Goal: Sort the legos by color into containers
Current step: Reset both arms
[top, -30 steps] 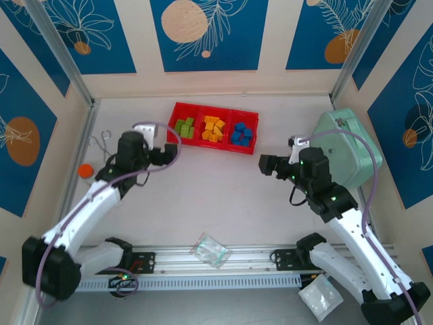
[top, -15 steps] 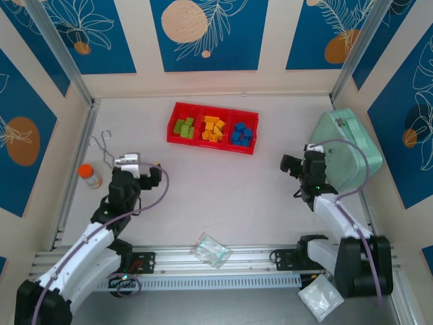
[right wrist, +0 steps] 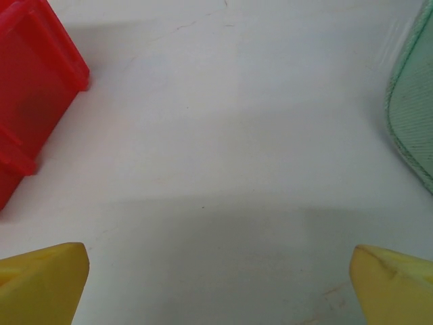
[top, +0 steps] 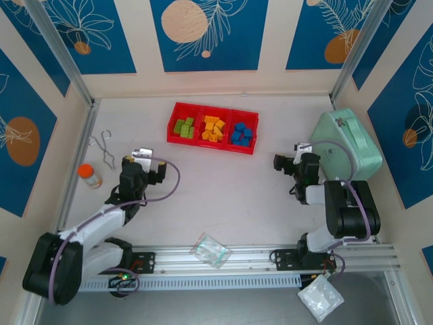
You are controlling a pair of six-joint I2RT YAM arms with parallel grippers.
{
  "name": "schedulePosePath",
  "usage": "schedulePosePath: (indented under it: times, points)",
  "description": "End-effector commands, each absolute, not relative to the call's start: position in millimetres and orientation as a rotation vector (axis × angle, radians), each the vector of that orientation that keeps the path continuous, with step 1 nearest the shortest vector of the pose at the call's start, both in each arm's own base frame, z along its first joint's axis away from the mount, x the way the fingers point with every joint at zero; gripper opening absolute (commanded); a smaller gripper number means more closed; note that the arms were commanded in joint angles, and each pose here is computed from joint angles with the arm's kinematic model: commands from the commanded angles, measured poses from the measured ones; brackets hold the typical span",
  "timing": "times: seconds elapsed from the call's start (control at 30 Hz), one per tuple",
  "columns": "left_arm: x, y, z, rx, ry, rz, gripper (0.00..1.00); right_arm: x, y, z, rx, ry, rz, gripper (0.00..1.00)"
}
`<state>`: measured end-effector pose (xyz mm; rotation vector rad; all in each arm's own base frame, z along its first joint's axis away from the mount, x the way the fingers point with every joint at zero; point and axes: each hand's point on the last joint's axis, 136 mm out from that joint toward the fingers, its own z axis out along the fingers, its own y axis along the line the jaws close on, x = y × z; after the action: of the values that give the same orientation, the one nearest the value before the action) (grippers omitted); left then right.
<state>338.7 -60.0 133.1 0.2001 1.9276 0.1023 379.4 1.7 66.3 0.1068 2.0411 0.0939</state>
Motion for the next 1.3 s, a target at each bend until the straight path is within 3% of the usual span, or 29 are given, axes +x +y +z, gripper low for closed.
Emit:
schedulePosePath:
  times: [0.0,0.27,0.5,1.27]
  points:
    - [355.9,-42.1,123.1,0.179,1.884,0.132,0.99,395.2,9.7,94.4,0.086,1.929,0.098,0.99]
    - [397.2,-39.5,106.3,0.215,1.948,-0.067,0.99,396.2,11.3,94.4,0.077,1.934,0.09,0.99]
    - [395.8,-29.3,87.8,0.16,1.93,-0.053,0.99,396.3,11.3,94.3,0.078,1.934,0.091,0.99]
    - [394.6,-23.3,92.9,0.122,1.887,-0.002,0.99,396.8,10.3,92.8,0.082,1.944,0.106,0.99]
